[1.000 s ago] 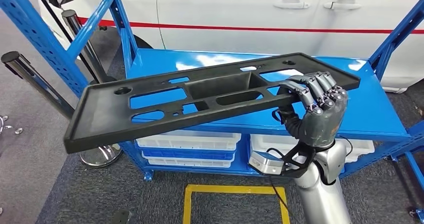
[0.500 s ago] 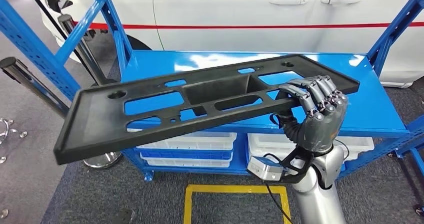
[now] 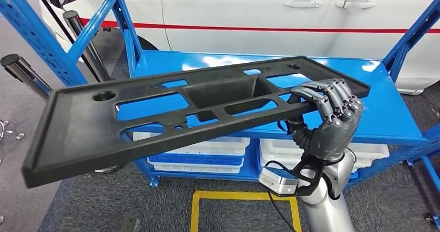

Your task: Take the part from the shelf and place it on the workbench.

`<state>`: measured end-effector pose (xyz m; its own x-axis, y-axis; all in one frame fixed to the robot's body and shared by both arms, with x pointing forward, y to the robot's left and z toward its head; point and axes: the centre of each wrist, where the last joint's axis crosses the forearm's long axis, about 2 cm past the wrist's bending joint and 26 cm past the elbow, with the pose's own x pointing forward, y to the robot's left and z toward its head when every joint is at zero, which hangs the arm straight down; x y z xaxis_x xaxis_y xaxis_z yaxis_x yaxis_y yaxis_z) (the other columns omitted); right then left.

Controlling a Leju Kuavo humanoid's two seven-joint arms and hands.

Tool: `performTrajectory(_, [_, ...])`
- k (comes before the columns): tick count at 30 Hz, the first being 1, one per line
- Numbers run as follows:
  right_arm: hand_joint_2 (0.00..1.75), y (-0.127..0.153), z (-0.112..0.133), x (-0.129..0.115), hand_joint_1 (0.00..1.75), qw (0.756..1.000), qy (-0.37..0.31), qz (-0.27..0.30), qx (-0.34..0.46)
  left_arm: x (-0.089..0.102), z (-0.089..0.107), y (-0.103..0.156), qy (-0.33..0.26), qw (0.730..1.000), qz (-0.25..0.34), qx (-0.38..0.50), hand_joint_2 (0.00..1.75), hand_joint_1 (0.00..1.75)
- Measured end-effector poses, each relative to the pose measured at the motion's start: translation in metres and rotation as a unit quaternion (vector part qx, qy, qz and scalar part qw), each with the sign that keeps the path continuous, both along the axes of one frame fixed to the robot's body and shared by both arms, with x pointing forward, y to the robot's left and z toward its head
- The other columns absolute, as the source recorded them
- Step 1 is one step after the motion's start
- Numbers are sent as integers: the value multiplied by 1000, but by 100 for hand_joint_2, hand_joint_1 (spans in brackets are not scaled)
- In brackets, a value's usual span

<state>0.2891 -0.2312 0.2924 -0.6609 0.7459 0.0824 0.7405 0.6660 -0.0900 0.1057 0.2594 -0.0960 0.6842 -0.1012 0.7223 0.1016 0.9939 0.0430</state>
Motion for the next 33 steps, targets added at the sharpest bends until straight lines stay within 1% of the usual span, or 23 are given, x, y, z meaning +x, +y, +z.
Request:
performTrajectory(6, [175, 1, -5, -4, 175, 1000, 10, 8, 5, 0, 0, -1, 12, 1000, -2, -2, 175, 0])
performTrajectory(20, [175, 5, -6, -7, 175, 999, 11, 30, 13, 1, 0, -3, 17, 1000, -5, -6, 175, 0])
performTrajectory(26, [175, 5, -6, -7, 175, 999, 9, 31, 10, 9, 2, -3, 11, 1000, -3, -7, 175, 0])
performTrajectory(33, [175, 5, -6, -7, 175, 999, 8, 32, 6, 10, 2, -6, 11, 1000, -3, -14, 175, 0])
